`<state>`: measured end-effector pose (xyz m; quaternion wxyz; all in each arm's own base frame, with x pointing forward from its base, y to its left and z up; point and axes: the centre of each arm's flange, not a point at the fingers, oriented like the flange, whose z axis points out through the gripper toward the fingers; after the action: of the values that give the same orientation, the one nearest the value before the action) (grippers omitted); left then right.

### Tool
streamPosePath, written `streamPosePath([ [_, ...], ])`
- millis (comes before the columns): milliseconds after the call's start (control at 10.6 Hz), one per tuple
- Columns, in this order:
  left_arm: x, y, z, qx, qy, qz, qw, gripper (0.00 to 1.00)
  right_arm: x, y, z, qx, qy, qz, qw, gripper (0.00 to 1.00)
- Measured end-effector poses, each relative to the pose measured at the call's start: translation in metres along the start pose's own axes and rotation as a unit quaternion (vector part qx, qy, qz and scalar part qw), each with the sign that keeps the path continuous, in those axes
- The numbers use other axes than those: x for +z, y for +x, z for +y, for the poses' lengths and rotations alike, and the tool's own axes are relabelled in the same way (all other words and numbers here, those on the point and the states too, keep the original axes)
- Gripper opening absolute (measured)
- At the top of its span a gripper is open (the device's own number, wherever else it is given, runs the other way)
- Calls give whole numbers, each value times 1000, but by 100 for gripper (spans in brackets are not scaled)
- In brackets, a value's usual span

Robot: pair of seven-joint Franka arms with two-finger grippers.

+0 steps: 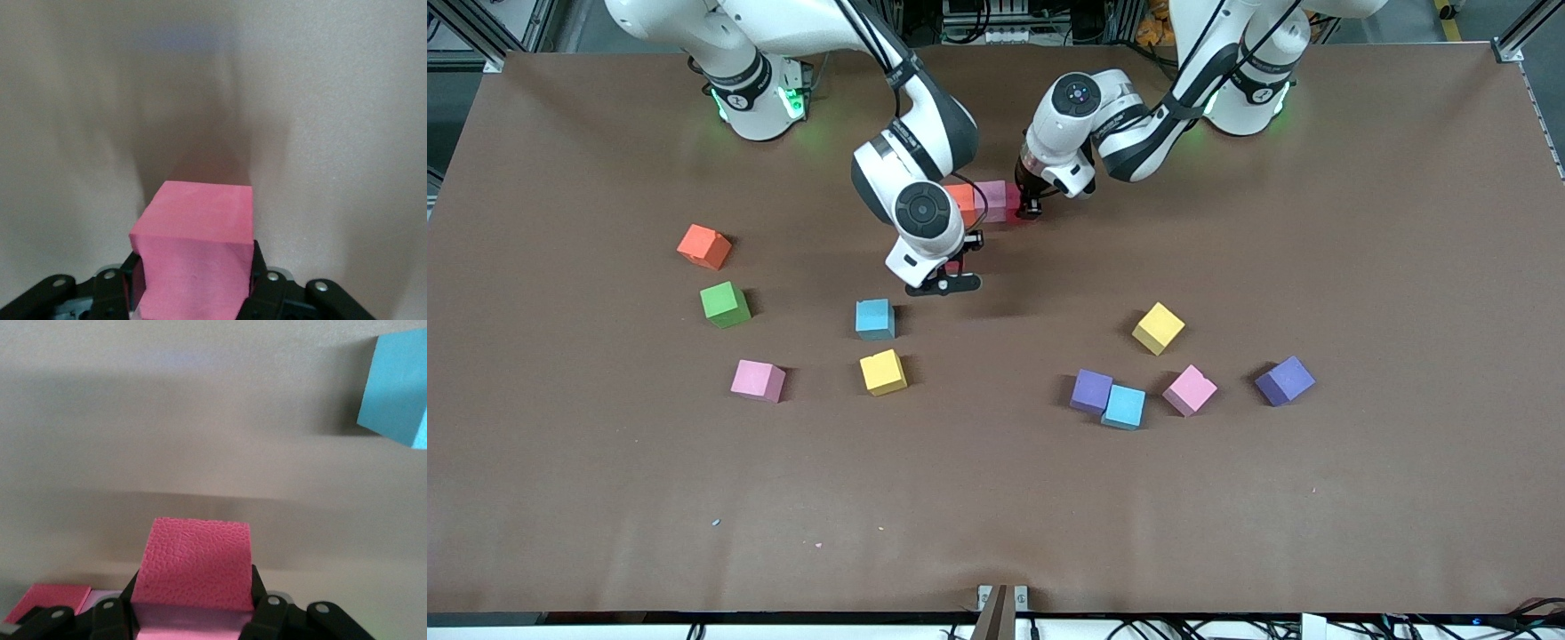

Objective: Arrange 11 blocks into digit 3

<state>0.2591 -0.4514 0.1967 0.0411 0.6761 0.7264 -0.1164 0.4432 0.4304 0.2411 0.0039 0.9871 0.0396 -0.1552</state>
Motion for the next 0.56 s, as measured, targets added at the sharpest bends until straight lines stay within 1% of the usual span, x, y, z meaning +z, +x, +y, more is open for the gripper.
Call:
streamPosePath([
  [282,0,-1,-1,1,0,0,1000,60,18,6,-2,23,1,7,1000,60],
  [376,5,-2,-6,5,4,3,1000,68,28,6,-3,27,3,8,1000,60],
  [564,16,-3,-13,9,14,6,1000,96,47,0,-7,33,9,2,999,60],
])
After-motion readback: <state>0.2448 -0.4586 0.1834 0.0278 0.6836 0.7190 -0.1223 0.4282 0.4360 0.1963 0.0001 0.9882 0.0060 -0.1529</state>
